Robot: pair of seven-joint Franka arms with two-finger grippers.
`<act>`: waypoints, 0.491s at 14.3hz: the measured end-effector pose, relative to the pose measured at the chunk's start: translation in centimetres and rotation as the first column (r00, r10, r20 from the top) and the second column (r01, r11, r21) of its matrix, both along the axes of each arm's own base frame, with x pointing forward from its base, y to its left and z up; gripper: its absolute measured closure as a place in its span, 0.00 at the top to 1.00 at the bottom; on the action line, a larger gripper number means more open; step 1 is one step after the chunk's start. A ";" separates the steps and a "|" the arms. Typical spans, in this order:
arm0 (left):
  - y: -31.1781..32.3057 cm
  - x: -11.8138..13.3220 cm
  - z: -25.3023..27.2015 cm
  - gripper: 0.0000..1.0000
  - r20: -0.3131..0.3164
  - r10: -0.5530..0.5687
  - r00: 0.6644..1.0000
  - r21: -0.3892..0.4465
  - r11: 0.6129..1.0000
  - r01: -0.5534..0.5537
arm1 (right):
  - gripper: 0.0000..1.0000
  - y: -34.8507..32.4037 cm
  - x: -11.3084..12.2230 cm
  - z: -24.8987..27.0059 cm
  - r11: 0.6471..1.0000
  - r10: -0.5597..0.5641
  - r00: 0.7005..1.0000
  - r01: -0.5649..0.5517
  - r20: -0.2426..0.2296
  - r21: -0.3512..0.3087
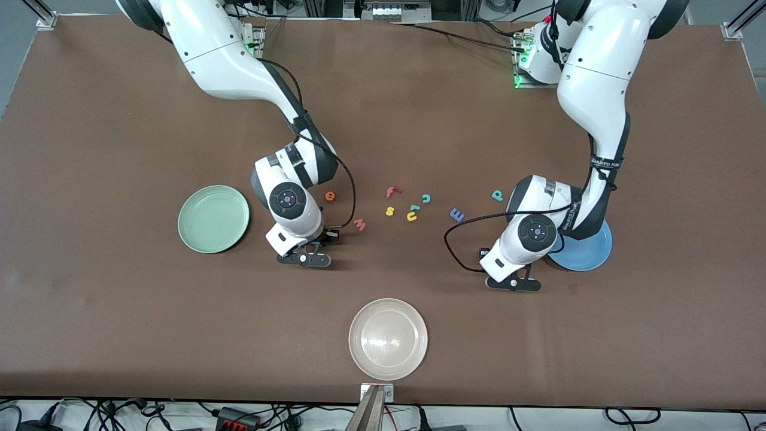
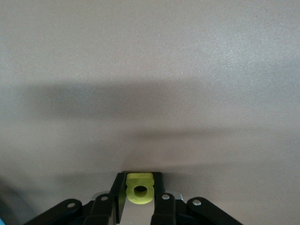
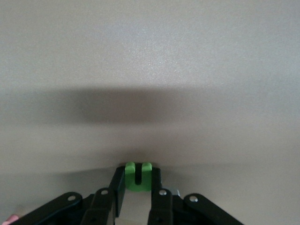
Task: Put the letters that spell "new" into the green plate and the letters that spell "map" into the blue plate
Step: 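Grasp the green letter with the right gripper while the left grasps yellow, then place the green letter on the green plate while the left places yellow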
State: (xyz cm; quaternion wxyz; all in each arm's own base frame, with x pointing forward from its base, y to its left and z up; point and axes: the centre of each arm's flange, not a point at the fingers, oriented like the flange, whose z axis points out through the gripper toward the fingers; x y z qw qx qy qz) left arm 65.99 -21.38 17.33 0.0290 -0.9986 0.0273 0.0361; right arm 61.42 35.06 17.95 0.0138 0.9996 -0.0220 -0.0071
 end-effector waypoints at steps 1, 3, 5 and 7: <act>0.0 0.0 0.0 0.28 0.000 0.000 1.000 0.000 1.000 0.000 | 0.26 0.0 0.0 0.0 1.000 0.000 1.000 0.000 0.000 0.000; 0.2 0.2 0.1 0.28 0.003 0.003 1.000 -0.001 1.000 -0.003 | 0.26 0.0 0.3 0.3 1.000 -0.001 1.000 0.001 0.007 0.003; 0.8 0.6 0.4 0.28 0.007 0.013 1.000 -0.001 1.000 -0.013 | 0.26 -0.8 1.1 1.7 1.000 0.000 1.000 0.000 0.010 -0.001; 1.7 1.0 1.5 0.28 -0.005 0.027 1.000 0.006 1.000 -0.027 | 0.26 -3.9 2.1 4.7 0.999 0.032 0.998 -0.035 -0.055 -0.039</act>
